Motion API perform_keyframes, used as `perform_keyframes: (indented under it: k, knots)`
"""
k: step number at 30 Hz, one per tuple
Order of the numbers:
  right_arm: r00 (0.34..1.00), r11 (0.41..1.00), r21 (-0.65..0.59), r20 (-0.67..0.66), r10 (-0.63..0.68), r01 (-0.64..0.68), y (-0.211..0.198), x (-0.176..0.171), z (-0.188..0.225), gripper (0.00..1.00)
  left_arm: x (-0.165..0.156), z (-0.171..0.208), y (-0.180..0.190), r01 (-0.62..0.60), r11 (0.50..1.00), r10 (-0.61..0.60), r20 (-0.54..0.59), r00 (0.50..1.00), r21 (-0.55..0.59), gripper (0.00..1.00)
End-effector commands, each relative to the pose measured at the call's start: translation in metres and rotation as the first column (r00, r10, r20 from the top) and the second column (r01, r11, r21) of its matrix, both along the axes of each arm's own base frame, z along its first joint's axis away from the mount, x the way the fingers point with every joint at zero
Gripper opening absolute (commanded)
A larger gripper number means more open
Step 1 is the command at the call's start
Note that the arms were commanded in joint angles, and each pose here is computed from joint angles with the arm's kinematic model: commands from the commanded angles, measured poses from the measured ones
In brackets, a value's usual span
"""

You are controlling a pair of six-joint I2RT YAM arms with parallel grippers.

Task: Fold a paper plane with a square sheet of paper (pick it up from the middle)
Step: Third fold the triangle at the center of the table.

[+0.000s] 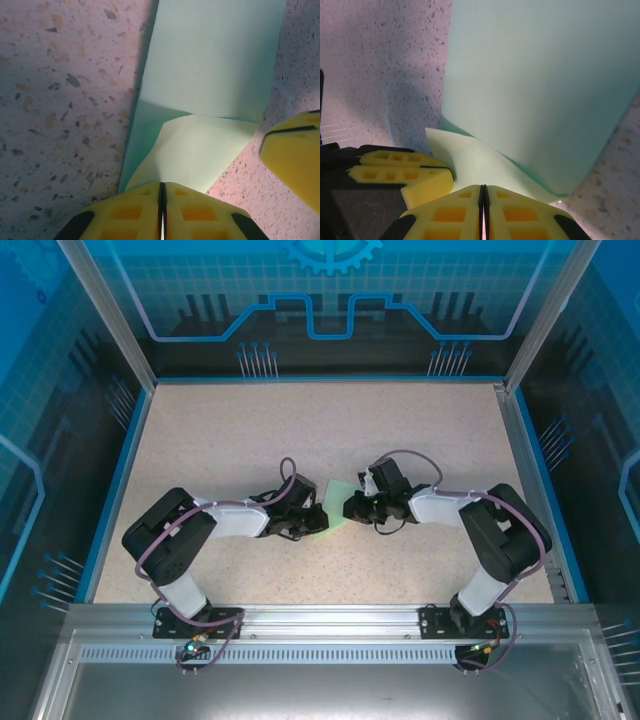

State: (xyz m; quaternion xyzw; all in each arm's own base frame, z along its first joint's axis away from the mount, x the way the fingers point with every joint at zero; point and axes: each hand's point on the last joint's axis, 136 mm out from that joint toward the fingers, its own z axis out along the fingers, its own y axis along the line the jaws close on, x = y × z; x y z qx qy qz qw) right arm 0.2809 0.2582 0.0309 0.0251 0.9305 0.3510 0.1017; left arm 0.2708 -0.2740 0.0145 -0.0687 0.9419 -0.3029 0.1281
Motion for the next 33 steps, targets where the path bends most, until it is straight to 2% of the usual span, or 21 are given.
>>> perform_keyframes:
  k: [1, 12, 18, 23, 28, 33]
  knots:
    - [0.999, 0.999, -0.037, -0.025, 0.022, -0.023, 0.003, -0.003, -0.012, 0.10, -0.005, -0.011, 0.004, -0.023, 0.999, 0.026, -0.056, 0.998, 0.043, 0.13]
    - [0.998, 0.998, -0.068, -0.063, -0.024, 0.020, -0.027, -0.004, -0.040, 0.09, -0.023, -0.031, 0.024, -0.038, 0.991, 0.055, -0.130, 0.990, 0.131, 0.10]
    - [0.995, 0.992, -0.094, -0.043, -0.091, 0.087, -0.057, 0.009, -0.033, 0.09, -0.029, -0.039, 0.033, -0.036, 0.985, 0.062, -0.151, 0.987, 0.170, 0.10]
    - [0.993, 0.987, -0.110, -0.006, -0.118, 0.117, -0.063, 0.017, -0.011, 0.09, -0.028, -0.037, 0.030, -0.030, 0.986, 0.054, -0.144, 0.988, 0.161, 0.10]
    - [0.987, 0.985, -0.081, 0.067, -0.145, 0.150, -0.065, 0.017, 0.019, 0.13, -0.016, -0.011, 0.015, -0.003, 0.996, 0.011, -0.081, 0.997, 0.094, 0.14]
    - [0.993, 0.994, 0.002, 0.044, -0.112, 0.112, -0.054, 0.002, 0.027, 0.29, -0.001, 0.042, -0.005, 0.020, 0.999, -0.018, 0.044, 0.999, -0.038, 0.27]
